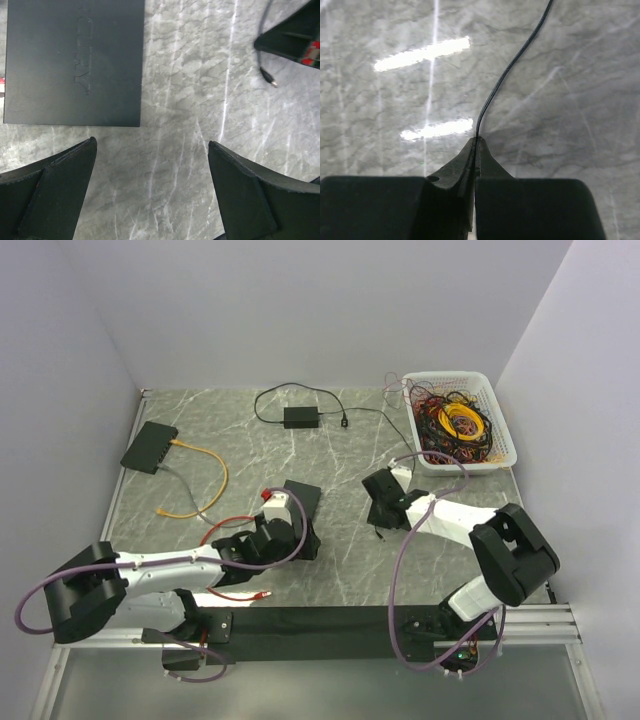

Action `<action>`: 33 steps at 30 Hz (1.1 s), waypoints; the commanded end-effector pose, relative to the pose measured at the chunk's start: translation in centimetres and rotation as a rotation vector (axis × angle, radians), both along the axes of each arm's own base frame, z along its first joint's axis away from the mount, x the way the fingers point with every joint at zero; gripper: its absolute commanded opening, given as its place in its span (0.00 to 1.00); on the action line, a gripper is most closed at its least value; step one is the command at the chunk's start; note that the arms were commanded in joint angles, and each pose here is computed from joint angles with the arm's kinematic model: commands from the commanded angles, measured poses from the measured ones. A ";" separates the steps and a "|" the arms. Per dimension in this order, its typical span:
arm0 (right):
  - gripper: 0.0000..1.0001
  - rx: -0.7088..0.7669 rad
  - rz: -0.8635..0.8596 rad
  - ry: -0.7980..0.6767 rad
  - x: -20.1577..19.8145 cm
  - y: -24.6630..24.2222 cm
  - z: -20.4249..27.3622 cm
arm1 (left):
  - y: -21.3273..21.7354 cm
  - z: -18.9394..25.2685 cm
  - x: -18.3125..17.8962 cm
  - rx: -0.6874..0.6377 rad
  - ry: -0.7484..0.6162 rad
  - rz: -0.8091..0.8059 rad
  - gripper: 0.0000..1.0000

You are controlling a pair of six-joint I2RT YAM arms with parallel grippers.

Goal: Insert the plug into the switch port

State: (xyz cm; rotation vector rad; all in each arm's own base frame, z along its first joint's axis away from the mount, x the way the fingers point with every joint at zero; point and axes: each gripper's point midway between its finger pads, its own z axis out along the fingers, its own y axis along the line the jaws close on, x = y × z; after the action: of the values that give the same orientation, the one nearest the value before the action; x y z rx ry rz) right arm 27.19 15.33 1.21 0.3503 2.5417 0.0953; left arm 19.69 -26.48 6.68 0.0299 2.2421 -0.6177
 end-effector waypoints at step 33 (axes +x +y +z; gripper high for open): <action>0.00 0.831 0.173 -0.289 -5.5 7.4 18.8 | -10.0 12.8 -5.9 -0.447 -0.508 -0.308 0.82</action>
State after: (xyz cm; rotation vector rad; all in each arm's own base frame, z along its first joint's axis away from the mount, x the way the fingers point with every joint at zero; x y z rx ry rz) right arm 22.21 22.25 18.23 0.4154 2.1691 1.1195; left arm 13.57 -35.25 16.63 0.2970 1.6720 -1.0888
